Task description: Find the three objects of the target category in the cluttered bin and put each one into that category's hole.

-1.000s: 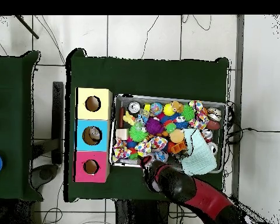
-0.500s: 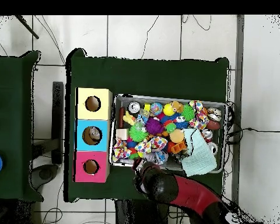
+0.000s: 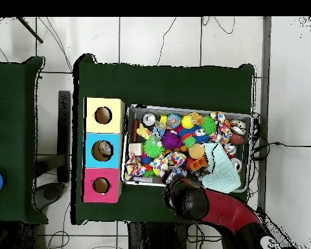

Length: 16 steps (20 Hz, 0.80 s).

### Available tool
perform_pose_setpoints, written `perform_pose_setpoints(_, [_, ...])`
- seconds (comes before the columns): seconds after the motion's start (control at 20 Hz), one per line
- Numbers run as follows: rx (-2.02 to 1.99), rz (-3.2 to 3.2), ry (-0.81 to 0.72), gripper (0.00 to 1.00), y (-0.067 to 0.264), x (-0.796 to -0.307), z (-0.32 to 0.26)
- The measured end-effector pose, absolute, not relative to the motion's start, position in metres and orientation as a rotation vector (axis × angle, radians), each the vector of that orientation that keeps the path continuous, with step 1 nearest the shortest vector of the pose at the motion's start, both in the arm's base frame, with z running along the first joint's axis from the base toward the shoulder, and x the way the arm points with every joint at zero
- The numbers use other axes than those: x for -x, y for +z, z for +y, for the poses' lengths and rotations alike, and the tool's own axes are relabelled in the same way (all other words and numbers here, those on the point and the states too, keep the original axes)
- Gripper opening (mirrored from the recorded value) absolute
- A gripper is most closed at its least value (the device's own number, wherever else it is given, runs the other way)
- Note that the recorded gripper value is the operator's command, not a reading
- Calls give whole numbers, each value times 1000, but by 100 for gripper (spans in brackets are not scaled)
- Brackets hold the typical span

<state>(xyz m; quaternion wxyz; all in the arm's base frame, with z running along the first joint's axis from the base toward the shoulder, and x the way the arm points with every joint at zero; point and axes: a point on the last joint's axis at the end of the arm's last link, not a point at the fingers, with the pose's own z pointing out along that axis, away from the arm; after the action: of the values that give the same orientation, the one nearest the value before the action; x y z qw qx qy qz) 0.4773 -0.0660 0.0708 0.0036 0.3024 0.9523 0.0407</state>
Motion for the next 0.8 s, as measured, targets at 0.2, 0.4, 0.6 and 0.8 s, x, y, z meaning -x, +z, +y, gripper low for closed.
perform_pose_setpoints(0.2, [-944,2956,91,100,72,-486,-85])
perform_pose_setpoints(0.4, [-945,2942,80,100,69,-493,-96])
perform_pose_setpoints(0.6, [-973,2950,92,100,58,-492,-101])
perform_pose_setpoints(0.8, [-1000,2977,113,100,44,-483,-100])
